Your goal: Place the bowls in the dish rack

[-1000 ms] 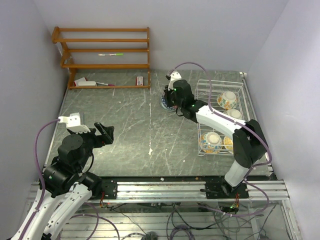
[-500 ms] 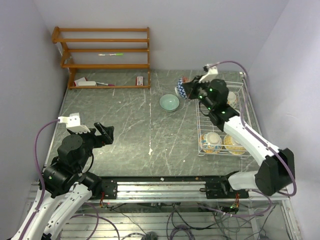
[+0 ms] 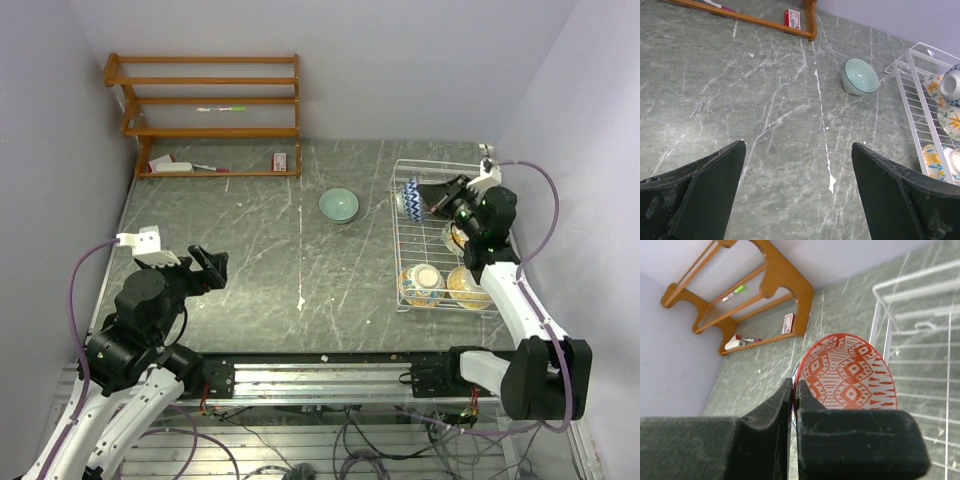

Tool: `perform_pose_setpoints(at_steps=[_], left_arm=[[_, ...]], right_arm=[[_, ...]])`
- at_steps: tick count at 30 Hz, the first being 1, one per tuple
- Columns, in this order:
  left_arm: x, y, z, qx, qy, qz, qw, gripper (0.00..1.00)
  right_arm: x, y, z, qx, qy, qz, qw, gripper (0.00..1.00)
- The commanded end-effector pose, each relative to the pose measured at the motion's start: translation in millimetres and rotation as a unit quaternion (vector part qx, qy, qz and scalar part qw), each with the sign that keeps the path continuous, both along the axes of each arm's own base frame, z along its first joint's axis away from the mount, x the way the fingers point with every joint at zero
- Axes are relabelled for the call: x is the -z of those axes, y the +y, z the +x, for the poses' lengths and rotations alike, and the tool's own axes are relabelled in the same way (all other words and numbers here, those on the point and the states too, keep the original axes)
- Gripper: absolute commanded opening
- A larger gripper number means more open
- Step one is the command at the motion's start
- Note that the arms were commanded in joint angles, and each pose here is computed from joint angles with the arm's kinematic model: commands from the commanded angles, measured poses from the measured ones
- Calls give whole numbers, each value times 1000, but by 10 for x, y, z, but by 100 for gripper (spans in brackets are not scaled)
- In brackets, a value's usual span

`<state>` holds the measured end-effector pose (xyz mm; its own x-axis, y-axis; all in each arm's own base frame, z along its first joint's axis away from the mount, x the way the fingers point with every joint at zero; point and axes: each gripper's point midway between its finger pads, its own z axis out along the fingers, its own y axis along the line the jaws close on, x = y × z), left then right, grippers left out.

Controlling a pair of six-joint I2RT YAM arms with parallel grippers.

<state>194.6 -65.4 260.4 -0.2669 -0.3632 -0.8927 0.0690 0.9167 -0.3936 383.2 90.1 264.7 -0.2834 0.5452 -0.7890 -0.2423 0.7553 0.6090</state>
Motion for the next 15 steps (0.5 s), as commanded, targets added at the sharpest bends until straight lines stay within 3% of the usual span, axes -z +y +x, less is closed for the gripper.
perform_pose_setpoints(at_steps=[1,8,15], left_arm=[[-152,-17,-41,10,-21,-12,1000,98],[-146,-16,-37,9,-20,-11,1000,98],[-144,-14,-34,8,-19,-11,1000,98]], right_arm=[[-72,-11,-97,-52,-20,84,995,0],[223,-201,-100,-63,13,160,985,0],[554,-312,-50,-39,70,177,981,0]])
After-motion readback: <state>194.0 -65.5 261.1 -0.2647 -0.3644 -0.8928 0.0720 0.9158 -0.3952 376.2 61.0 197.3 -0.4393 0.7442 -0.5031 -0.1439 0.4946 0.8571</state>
